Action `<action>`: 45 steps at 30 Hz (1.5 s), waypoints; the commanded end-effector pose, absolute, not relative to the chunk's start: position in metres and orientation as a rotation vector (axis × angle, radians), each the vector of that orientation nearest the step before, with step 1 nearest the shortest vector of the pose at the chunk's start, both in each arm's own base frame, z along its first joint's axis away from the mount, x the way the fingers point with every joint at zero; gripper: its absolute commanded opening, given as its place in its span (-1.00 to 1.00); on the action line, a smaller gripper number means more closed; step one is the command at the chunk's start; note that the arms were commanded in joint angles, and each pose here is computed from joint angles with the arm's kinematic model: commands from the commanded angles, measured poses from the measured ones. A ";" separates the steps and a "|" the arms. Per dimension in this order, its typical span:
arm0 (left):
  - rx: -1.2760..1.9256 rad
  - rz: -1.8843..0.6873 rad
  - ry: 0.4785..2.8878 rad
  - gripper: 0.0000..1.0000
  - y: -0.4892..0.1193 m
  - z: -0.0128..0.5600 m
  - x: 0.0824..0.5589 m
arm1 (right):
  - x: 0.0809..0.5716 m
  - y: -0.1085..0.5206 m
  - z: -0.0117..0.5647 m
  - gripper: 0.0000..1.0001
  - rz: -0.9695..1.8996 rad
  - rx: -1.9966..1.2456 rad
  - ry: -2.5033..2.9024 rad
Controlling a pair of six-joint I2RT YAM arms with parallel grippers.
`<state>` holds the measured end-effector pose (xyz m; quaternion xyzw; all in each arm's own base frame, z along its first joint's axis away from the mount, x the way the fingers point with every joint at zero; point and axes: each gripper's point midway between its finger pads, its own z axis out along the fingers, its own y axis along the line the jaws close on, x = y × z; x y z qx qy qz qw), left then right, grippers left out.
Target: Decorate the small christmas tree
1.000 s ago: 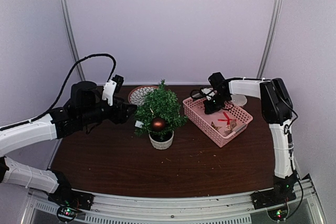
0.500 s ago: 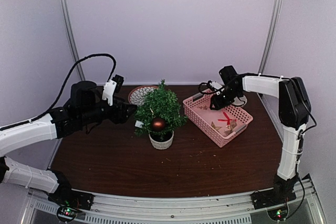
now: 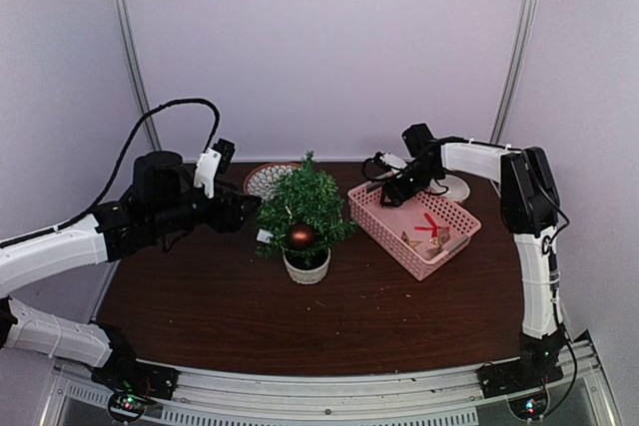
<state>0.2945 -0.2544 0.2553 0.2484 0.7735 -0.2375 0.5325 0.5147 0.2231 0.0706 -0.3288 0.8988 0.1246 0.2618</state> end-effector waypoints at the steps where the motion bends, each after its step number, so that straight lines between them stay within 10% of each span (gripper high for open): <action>1: 0.583 -0.600 1.783 0.39 -0.259 0.275 0.298 | 0.526 0.225 0.072 0.31 0.318 -0.962 2.408; 45: 0.605 -0.616 1.773 0.39 -0.265 0.281 0.300 | 0.449 0.186 0.048 0.20 0.280 -1.345 2.585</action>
